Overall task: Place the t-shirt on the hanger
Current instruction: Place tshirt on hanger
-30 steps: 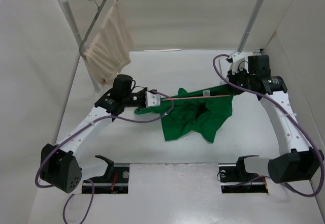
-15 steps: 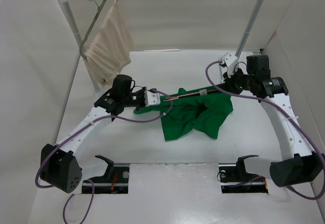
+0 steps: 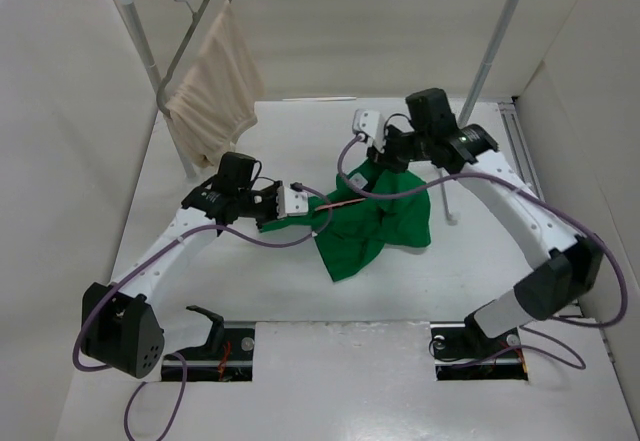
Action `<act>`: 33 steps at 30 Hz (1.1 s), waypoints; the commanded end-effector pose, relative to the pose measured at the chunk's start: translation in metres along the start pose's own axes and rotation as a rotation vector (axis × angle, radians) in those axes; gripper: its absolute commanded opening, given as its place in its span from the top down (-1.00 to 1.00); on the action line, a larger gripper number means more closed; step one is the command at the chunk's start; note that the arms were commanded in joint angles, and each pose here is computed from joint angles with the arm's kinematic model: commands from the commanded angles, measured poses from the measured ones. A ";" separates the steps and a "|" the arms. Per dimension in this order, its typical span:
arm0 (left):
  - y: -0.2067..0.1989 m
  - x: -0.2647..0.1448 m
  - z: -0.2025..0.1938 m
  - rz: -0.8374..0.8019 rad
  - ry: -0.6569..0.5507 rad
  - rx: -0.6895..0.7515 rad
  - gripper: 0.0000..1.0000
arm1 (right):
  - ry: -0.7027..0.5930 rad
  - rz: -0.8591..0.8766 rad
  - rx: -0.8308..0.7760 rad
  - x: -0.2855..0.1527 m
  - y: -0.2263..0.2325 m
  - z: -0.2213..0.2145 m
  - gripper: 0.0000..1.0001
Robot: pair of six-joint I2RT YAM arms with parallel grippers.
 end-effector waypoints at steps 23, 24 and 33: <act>0.012 -0.006 0.039 0.048 -0.133 -0.072 1.00 | -0.286 0.123 0.021 0.042 0.069 0.040 -0.68; 0.012 -0.006 0.039 0.048 -0.133 -0.072 1.00 | -0.283 0.113 0.037 0.052 0.061 0.037 -0.62; 0.031 -0.018 0.031 0.194 -0.088 -0.173 1.00 | -0.304 0.069 0.168 0.059 0.033 0.013 1.00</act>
Point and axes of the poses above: each gripper's point midway between its finger pads, its own x axis out along the fingers, its own y axis along the line the jaws close on, z = x × y, the point moved 1 cm from there along -x, back along the fingers, and after that the axes turned 8 degrees about -x, right-handed, at the moved point
